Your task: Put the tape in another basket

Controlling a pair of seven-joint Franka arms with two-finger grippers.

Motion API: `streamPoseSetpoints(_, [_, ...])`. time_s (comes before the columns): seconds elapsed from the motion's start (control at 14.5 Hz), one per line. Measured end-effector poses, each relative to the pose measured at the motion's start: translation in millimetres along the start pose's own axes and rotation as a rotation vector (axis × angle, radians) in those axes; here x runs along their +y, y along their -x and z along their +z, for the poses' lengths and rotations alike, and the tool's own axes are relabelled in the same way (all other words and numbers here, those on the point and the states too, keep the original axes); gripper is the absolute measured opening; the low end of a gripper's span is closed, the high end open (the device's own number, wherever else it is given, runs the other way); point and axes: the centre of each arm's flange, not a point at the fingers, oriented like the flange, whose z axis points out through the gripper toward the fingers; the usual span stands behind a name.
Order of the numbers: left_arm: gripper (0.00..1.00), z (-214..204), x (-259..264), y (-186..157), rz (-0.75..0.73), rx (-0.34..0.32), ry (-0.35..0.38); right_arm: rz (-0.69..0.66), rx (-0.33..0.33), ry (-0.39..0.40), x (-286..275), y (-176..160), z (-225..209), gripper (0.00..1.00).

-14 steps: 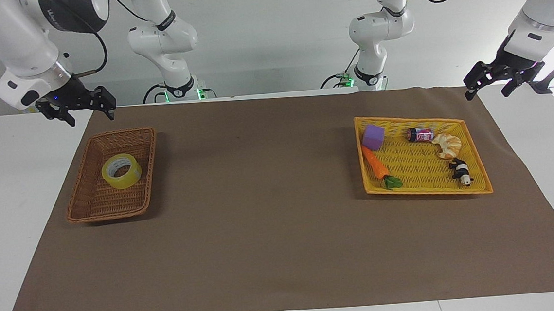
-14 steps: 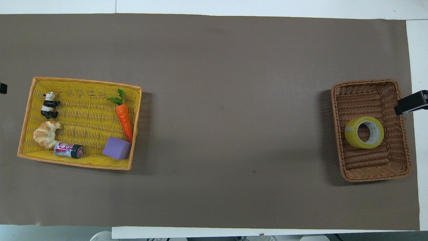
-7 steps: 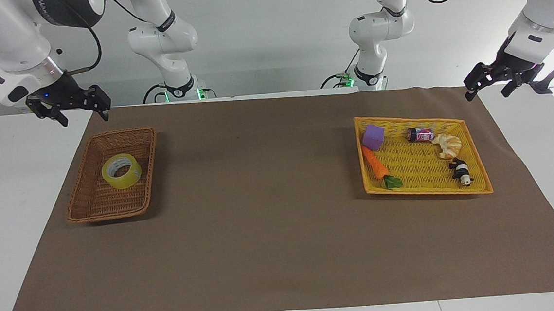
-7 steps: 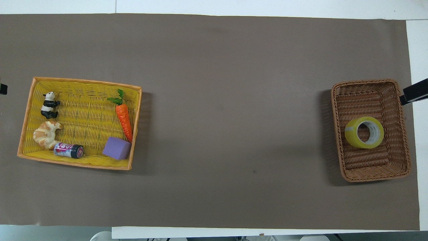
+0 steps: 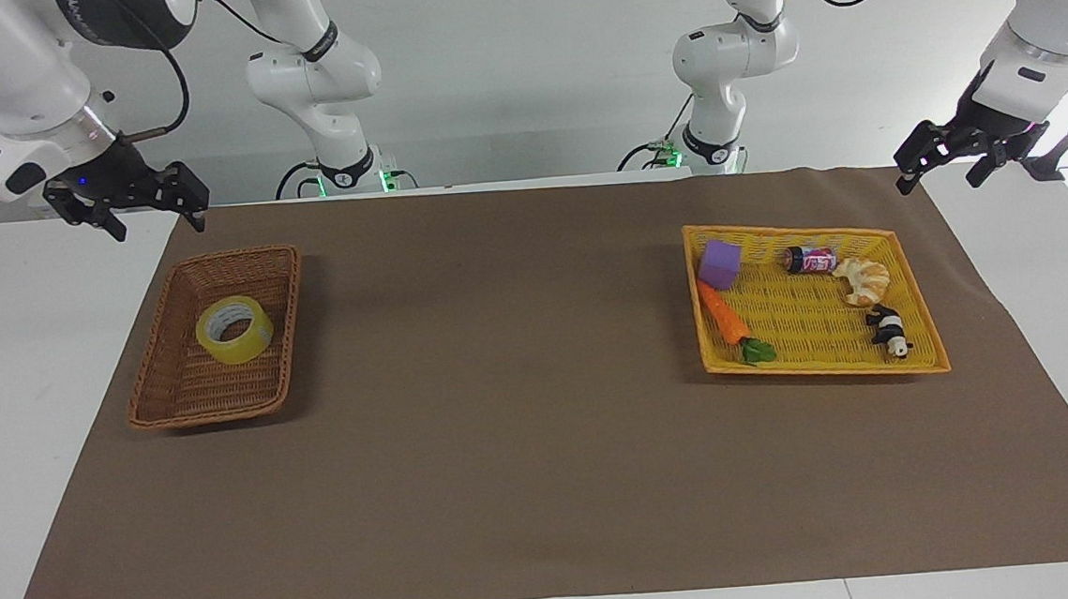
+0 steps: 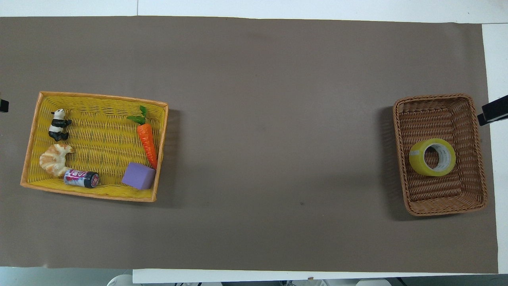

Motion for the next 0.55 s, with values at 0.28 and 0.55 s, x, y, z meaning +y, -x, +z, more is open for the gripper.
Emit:
streamPoseSetpoints(0.28, [1.00,0.0,0.0,0.0,0.000,0.000,0.000,0.040,0.001,-0.002,-0.4,5.3,-2.4,1.00])
streamPoseSetpoints(0.55, [1.00,0.0,0.0,0.0,0.000,0.000,0.000,0.060,0.003,-0.001,-0.4,4.9,-2.5,1.00])
